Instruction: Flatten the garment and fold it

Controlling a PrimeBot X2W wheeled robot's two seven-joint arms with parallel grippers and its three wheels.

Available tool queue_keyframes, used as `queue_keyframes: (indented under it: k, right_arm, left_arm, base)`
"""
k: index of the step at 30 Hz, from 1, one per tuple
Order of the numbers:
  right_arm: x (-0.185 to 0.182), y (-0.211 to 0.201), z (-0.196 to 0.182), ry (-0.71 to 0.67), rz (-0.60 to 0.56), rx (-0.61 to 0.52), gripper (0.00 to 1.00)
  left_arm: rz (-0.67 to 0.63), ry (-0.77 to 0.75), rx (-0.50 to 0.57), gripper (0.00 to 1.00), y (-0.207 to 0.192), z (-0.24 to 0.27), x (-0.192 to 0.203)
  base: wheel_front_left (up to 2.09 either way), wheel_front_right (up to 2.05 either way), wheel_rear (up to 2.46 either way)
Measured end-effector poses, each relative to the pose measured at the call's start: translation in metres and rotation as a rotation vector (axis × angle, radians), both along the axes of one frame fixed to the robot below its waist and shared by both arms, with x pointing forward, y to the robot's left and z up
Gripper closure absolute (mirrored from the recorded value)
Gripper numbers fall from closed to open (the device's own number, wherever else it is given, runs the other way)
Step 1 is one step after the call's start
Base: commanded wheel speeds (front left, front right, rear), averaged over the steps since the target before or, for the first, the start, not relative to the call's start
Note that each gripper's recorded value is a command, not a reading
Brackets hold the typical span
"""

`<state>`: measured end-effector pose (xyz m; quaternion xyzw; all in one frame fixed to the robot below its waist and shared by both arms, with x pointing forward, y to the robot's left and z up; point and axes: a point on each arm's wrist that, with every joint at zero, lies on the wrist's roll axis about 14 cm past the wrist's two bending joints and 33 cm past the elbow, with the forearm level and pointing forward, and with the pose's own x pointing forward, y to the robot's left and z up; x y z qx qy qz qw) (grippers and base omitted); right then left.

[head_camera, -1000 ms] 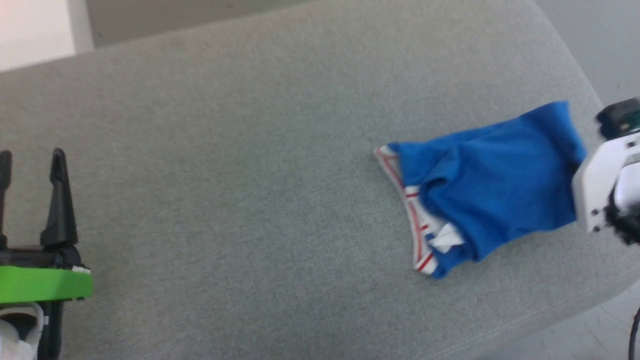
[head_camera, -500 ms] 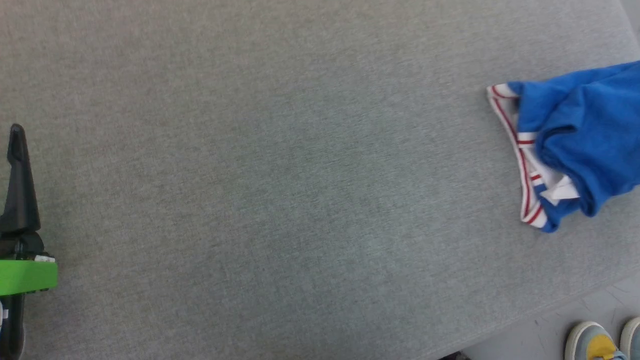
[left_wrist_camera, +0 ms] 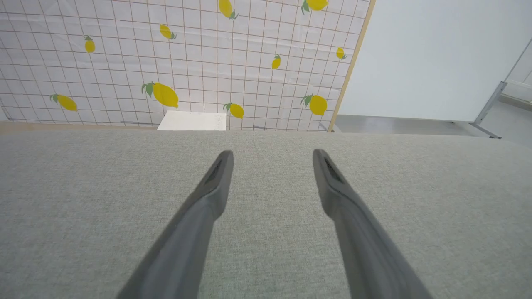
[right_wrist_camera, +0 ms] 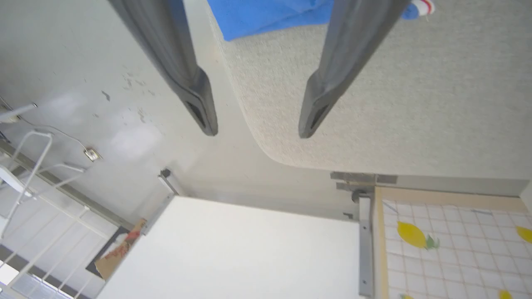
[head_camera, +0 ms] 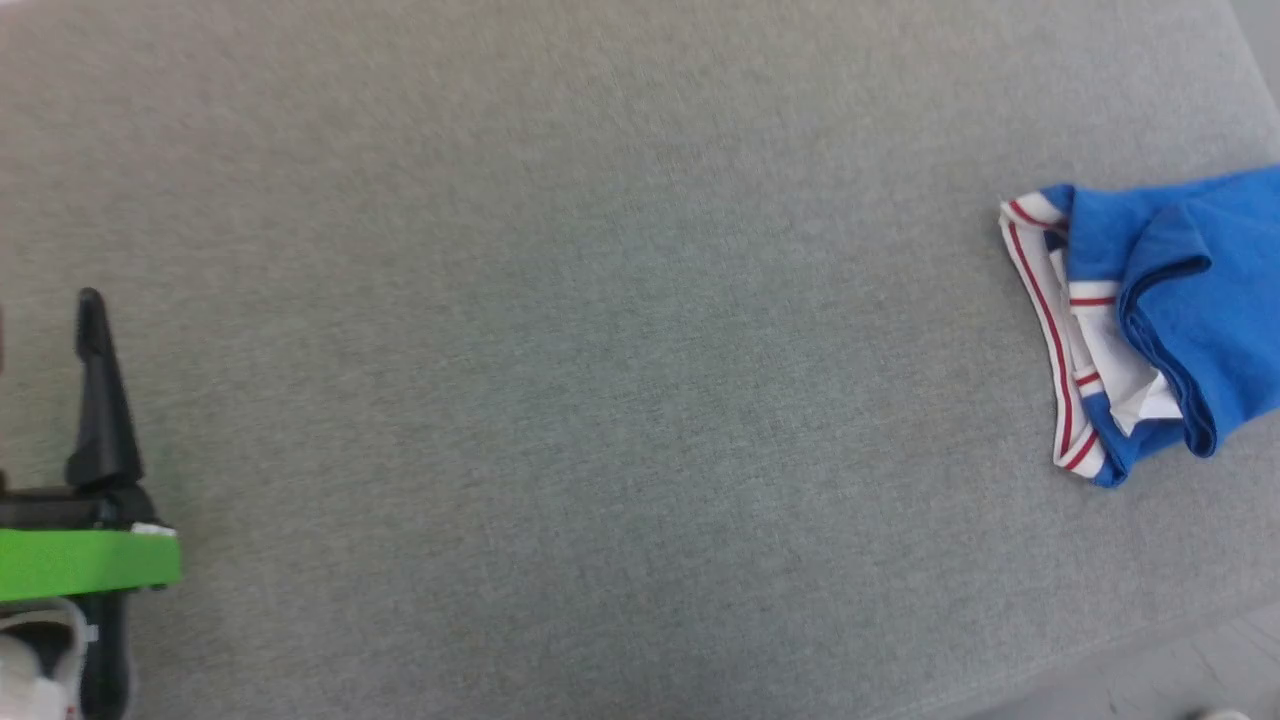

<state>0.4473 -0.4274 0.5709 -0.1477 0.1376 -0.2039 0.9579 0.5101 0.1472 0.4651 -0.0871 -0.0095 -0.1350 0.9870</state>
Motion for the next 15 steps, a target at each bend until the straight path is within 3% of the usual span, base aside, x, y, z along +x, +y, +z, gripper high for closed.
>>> queue_keyframes:
  k: [8, 15]
  right_arm:
    - [0.027, 0.116, 0.074, -0.344, 0.312, 0.089, 0.0]
    - [0.025, 0.195, 0.07, -0.496, 0.434, 0.274, 0.0]
  left_arm:
    - [0.081, -0.086, -0.082, 0.0, 0.007, 0.041, -0.02]
    - [0.186, -0.126, -0.082, 0.0, 0.037, 0.065, -0.047]
  base:
    - [0.0, 0.0, 0.0]
    - [0.0, 0.0, 0.0]
